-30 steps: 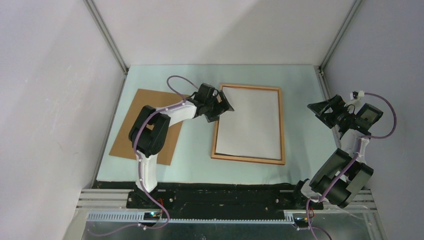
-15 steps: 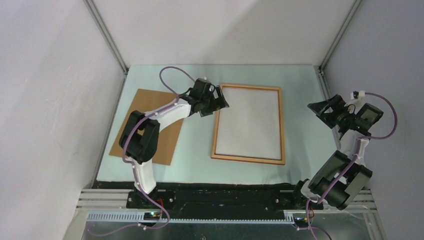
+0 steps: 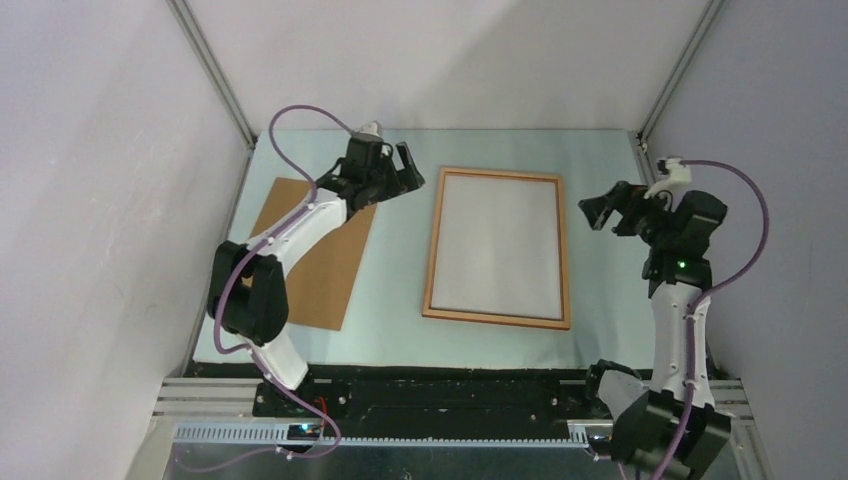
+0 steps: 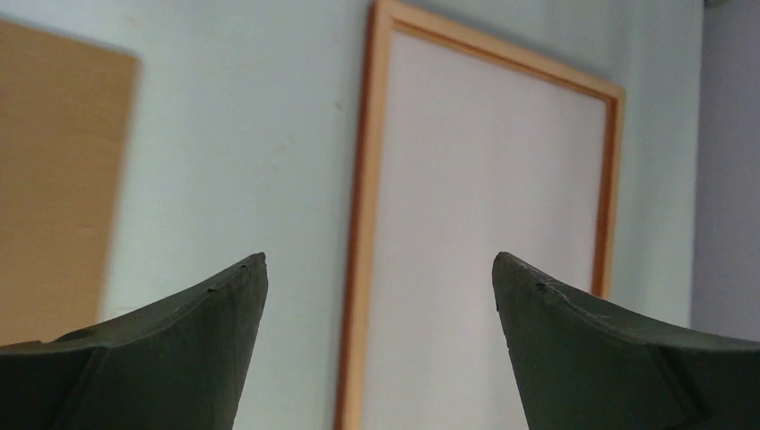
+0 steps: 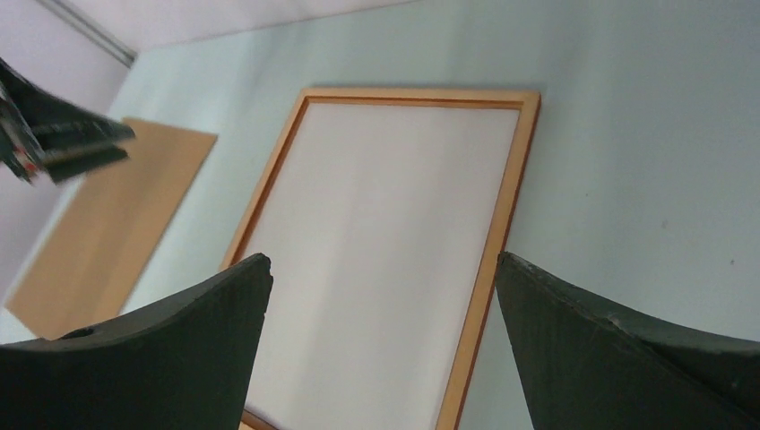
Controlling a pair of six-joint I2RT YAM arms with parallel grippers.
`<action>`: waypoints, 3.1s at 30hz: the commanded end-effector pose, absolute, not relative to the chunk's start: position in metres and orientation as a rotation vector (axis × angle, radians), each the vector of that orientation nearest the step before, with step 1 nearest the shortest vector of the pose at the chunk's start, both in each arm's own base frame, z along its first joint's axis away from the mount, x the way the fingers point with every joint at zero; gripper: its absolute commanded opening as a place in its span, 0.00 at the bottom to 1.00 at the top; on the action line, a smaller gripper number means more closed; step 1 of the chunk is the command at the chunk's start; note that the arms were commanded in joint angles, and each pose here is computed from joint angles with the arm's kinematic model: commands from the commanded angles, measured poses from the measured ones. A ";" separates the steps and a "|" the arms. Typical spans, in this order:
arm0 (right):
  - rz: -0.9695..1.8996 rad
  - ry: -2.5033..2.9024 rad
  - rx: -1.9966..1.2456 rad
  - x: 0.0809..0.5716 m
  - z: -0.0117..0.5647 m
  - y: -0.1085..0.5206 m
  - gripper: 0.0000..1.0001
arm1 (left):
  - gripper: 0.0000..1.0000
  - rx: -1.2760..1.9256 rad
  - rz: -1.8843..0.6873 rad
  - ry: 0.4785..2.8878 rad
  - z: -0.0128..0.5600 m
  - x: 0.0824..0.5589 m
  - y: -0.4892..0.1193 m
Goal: Put the photo into the frame
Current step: Turn over the photo from the photo frame, then turn over the photo frame item at the center of the board.
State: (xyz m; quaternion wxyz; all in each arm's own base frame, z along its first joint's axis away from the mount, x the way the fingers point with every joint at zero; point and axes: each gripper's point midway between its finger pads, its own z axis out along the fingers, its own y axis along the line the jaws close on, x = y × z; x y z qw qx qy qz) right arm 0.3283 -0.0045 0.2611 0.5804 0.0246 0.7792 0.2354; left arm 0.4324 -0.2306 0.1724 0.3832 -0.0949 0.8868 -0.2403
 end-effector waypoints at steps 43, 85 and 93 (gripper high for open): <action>0.492 1.807 -1.184 0.320 0.228 0.377 0.99 | 1.00 -0.305 0.364 2.183 0.213 0.305 0.122; 1.424 2.443 -0.565 0.364 0.073 0.498 0.99 | 1.00 -0.218 0.030 2.732 0.033 0.373 0.193; 1.511 2.476 -0.494 0.364 0.066 0.502 0.99 | 0.99 -0.160 -0.094 2.757 0.028 0.374 0.179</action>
